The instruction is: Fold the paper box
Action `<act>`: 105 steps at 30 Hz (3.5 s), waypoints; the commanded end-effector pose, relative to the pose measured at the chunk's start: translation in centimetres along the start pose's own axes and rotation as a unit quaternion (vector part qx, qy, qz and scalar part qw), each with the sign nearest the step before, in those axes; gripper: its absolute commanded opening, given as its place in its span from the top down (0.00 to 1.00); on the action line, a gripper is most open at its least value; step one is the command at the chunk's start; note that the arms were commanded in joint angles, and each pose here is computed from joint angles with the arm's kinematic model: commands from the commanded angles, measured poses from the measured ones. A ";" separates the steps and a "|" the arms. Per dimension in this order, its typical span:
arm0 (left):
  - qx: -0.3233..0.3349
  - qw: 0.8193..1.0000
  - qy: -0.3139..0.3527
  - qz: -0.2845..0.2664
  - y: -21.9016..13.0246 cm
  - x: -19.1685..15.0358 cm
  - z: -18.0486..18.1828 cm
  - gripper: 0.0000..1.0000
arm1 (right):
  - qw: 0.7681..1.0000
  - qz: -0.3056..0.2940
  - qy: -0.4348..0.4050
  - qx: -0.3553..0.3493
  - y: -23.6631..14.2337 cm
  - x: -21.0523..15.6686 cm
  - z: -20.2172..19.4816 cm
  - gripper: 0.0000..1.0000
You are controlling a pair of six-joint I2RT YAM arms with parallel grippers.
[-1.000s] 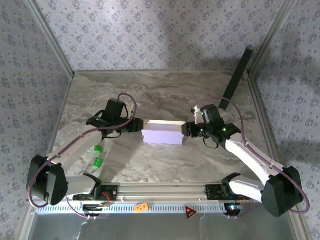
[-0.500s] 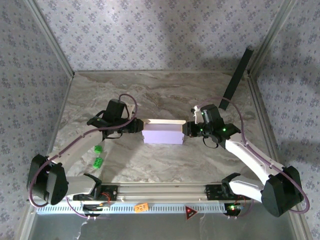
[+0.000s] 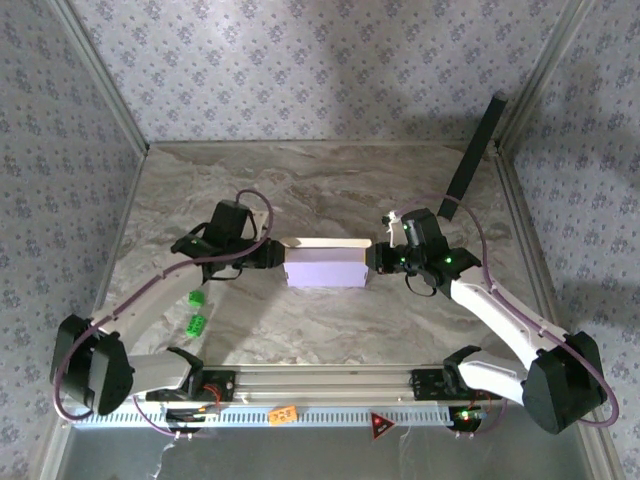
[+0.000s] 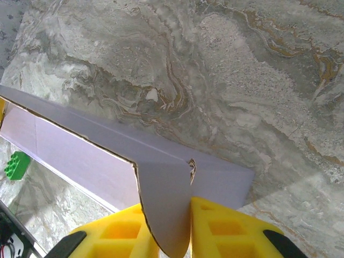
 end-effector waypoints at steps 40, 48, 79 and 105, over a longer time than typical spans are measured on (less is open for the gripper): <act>-0.097 0.872 0.447 0.176 1.5 1.5 -6.8 0.14 | 0.979 0.140 -0.113 0.097 3.7 1.4 3.1 0.77; -0.086 0.863 0.462 0.187 2.7 1.8 -6.5 0.27 | 0.979 0.139 -0.115 0.093 3.6 1.6 3.1 0.77; -0.120 0.859 0.454 0.201 2.6 1.1 -7.2 0.64 | 0.990 0.061 -0.128 0.004 -2.1 2.8 3.8 0.48; -0.125 0.858 0.444 0.226 3.8 -0.5 -7.9 0.67 | 0.978 0.098 -0.183 -0.003 -1.2 2.2 6.6 0.79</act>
Point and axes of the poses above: each hand's point on the last joint's axis, 136 mm out from that joint toward the fingers, its own y axis out along the fingers, its own z axis along the line the jaws close on, x = y × z, the point moved 10 cm from there along -y, back along the fingers, and after that the axes turned 3 degrees about -y, right-handed, at the moved point
